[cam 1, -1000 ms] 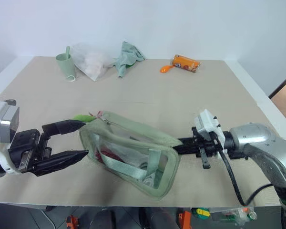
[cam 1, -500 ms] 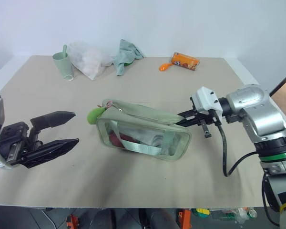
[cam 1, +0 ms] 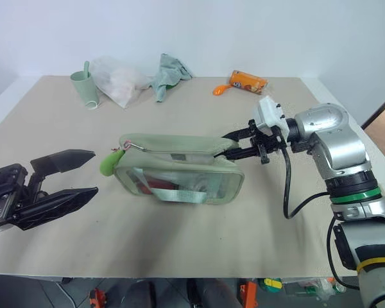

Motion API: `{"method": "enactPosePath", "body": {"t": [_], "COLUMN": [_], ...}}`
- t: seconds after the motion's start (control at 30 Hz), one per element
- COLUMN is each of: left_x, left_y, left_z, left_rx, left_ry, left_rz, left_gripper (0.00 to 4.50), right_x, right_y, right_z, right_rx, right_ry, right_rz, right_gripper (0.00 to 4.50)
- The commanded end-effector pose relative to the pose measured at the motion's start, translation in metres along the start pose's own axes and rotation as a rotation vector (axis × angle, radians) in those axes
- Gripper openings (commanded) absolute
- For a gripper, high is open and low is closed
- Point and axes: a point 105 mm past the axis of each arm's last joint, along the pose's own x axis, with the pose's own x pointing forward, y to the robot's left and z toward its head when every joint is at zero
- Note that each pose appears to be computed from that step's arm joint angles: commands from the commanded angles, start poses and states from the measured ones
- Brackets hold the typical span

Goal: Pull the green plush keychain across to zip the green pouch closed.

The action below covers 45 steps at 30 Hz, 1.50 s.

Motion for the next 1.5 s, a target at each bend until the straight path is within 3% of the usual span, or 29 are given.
{"method": "enactPosePath", "body": {"t": [0.03, 0.17, 0.2, 0.47, 0.67, 0.8, 1.0, 1.1, 1.33, 1.37, 1.5], "left_x": [0.003, 0.004, 0.004, 0.006, 0.007, 0.008, 0.004, -0.010, 0.000, 0.001, 0.000], "left_y": [-0.004, -0.002, -0.002, -0.003, -0.012, -0.018, 0.008, 0.025, 0.033, 0.034, 0.036], "left_z": [0.008, 0.009, 0.009, 0.009, 0.002, -0.007, -0.012, -0.036, -0.044, -0.045, -0.045], "left_rx": [0.033, 0.031, 0.031, 0.023, 0.012, -0.010, -0.013, -0.021, -0.001, -0.003, 0.002], "left_ry": [-0.001, -0.001, -0.001, -0.001, 0.017, 0.036, 0.027, 0.016, 0.005, 0.001, -0.005], "left_rz": [-0.031, -0.038, -0.038, -0.051, -0.084, -0.097, 0.006, 0.087, 0.107, 0.109, 0.113], "left_gripper": [4.50, 4.50, 4.50, 4.50, 4.50, 4.50, 4.50, 4.50, 4.50, 4.50, 4.50], "right_x": [-0.006, -0.010, -0.014, -0.060, -0.074, -0.067, -0.049, -0.042, -0.031, -0.030, -0.027], "right_y": [0.003, -0.001, -0.001, -0.023, 0.018, 0.043, 0.058, 0.062, 0.063, 0.061, 0.059], "right_z": [0.012, 0.013, 0.015, 0.038, 0.027, 0.011, 0.009, 0.010, 0.012, 0.011, 0.009], "right_rx": [-0.023, -0.004, 0.010, 0.115, 0.196, 0.212, 0.225, 0.224, 0.221, 0.224, 0.222], "right_ry": [-0.028, -0.036, -0.044, -0.162, -0.109, -0.005, -0.010, -0.012, -0.035, -0.042, -0.051], "right_rz": [-0.033, -0.081, -0.082, -0.227, -0.114, -0.108, -0.111, -0.102, -0.105, -0.111, -0.128], "right_gripper": [3.07, 4.44, 4.48, 4.48, 4.48, 4.48, 4.48, 4.48, 4.48, 3.94, 2.66]}}
